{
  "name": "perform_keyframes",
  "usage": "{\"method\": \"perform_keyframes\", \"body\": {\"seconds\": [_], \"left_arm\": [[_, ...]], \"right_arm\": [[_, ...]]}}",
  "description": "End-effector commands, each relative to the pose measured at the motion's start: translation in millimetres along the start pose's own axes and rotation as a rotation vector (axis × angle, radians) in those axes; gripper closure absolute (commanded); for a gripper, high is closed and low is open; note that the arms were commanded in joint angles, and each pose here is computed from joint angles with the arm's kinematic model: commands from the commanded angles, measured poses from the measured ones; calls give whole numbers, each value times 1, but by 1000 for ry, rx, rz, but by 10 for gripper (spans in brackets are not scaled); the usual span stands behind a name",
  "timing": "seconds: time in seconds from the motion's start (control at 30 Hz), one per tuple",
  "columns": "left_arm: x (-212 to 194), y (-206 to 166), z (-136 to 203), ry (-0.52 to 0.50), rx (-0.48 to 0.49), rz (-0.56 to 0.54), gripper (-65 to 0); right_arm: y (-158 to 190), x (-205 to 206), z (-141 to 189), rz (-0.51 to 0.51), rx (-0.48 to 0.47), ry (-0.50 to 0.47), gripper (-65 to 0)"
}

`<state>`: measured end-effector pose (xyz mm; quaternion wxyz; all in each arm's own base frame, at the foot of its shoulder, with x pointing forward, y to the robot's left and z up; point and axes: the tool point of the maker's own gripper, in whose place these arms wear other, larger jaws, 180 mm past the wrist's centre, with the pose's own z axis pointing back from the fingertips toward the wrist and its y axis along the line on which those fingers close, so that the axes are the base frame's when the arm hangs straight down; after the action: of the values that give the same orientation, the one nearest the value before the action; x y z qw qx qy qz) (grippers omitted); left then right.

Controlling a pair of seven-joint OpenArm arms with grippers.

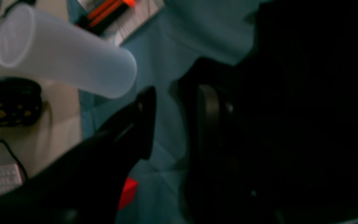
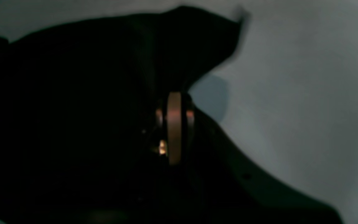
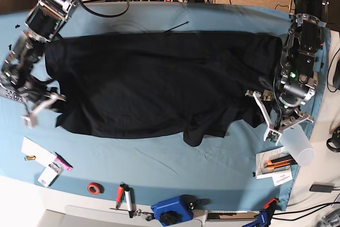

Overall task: Layout the t-shirt on the table in an organized manner, then fold the t-shirt properly
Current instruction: 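Grasp the shirt side edge with the right gripper and pull outward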

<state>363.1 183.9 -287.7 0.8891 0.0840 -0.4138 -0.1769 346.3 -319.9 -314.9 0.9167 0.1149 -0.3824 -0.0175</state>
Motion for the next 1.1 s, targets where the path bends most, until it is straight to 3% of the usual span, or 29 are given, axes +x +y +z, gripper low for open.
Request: {"method": "perform_keyframes", "body": {"seconds": [0.0,0.13,0.37,0.4,0.47,0.53,0.63,0.7,0.8,0.9,1.07], "left_arm": [[17,11,5,-54,31,-6,-232],[17,11,5,-55,31,-6,-232],[17,11,5,-56,31,-6,-232],[17,11,5,-56,31,-5,-232],[17,11,5,-56,31,-6,-232],[17,11,5,-56,31,-6,-232],[17,11,5,-55,31,-6,-232],[17,11,5,-55,31,-6,-232],[17,11,5,-55,31,-6,-232],[18,11,5,-59,31,-6,-232],[18,11,5,-58,31,-6,-232]], "right_arm": [[-8,13,15,19,-29,-51,0],[-24,1,44,-3,-88,-93,0],[-33,-34,49,-27,-109,-27,0],[-32,-36,49,-15,-105,-21,-21],[-31,-37,49,7,-99,-17,-157],[-31,-35,49,8,-99,-24,-237],[-36,-25,55,6,-108,-57,-238],[-44,-7,62,17,-137,-132,-238],[-67,17,72,-22,-258,-224,-238],[-90,19,72,-69,-388,-188,-238],[-88,4,38,-118,-332,-116,-238]]}}
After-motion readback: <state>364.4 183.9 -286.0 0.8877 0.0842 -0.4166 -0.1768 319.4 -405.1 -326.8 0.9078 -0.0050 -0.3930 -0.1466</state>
